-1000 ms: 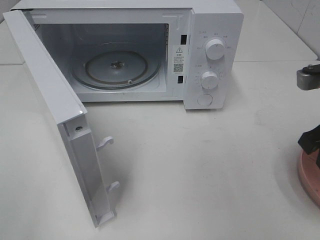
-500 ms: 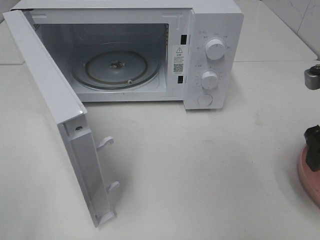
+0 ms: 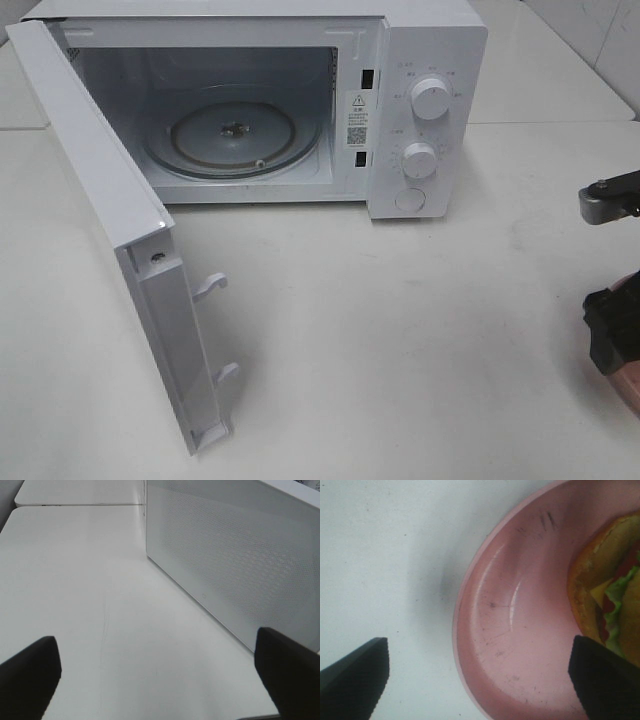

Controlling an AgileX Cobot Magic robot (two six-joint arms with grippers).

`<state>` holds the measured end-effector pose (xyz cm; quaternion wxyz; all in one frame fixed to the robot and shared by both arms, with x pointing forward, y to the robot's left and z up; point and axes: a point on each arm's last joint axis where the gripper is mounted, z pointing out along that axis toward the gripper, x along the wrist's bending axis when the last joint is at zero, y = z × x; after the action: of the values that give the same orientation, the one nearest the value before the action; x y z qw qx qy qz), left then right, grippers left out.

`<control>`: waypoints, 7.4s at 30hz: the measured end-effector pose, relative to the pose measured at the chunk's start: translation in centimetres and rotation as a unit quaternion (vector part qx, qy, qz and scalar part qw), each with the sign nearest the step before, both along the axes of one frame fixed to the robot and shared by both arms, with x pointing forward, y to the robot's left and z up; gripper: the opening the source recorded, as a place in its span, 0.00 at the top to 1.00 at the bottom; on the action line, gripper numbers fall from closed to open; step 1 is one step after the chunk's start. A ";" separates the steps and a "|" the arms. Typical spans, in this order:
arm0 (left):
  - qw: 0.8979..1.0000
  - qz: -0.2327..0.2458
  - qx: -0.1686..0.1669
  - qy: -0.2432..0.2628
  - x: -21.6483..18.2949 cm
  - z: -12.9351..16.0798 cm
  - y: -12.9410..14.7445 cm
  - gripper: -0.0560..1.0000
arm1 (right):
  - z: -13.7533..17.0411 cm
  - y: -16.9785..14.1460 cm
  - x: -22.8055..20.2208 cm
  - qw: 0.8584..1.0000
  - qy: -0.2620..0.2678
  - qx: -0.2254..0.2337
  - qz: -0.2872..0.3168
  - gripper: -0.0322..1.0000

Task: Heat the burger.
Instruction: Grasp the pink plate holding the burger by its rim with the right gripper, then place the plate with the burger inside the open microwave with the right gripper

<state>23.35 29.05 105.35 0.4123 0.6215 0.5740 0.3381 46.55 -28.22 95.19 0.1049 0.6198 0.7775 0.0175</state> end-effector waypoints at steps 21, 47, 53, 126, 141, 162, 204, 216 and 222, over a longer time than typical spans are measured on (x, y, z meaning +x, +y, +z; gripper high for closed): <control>1.000 0.000 0.000 0.000 0.0 0.0 0.0 0.01 | -5.2 0.4 2.0 0.999 0.036 0.007 -0.001 0.11; 1.000 0.000 0.000 0.000 0.0 0.0 0.0 0.01 | -6.8 0.2 2.4 0.998 0.047 0.000 -0.030 0.76; 1.000 0.000 0.000 0.000 0.0 0.0 0.0 0.01 | -6.8 0.1 2.2 0.998 0.052 -0.001 -0.038 0.78; 1.000 0.000 0.000 0.000 0.0 0.0 0.0 0.01 | 2.3 10.2 -6.6 0.964 -0.028 -0.178 0.195 0.92; 1.000 0.000 0.000 0.000 0.0 0.0 0.0 0.01 | 2.3 13.1 -9.6 0.937 -0.041 -0.184 0.295 0.92; 1.000 0.000 0.000 0.000 0.0 0.0 0.0 0.01 | 2.4 16.0 -11.7 0.844 -0.080 -0.189 0.496 0.92; 1.000 0.000 0.000 0.000 0.0 0.0 0.0 0.01 | 2.6 16.7 -7.6 0.681 -0.156 -0.182 0.692 0.91; 1.000 0.000 0.000 0.000 0.0 0.0 0.0 0.01 | 2.9 15.8 -5.2 0.606 -0.180 -0.199 0.749 0.91; 1.000 0.000 0.000 0.000 0.0 0.0 0.0 0.01 | 2.9 15.1 -4.3 0.586 -0.183 -0.196 0.765 0.91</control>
<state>23.35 29.05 105.35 0.4123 0.6215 0.5740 0.3381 42.28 -13.10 98.04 0.3116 -0.2554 0.9138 0.0515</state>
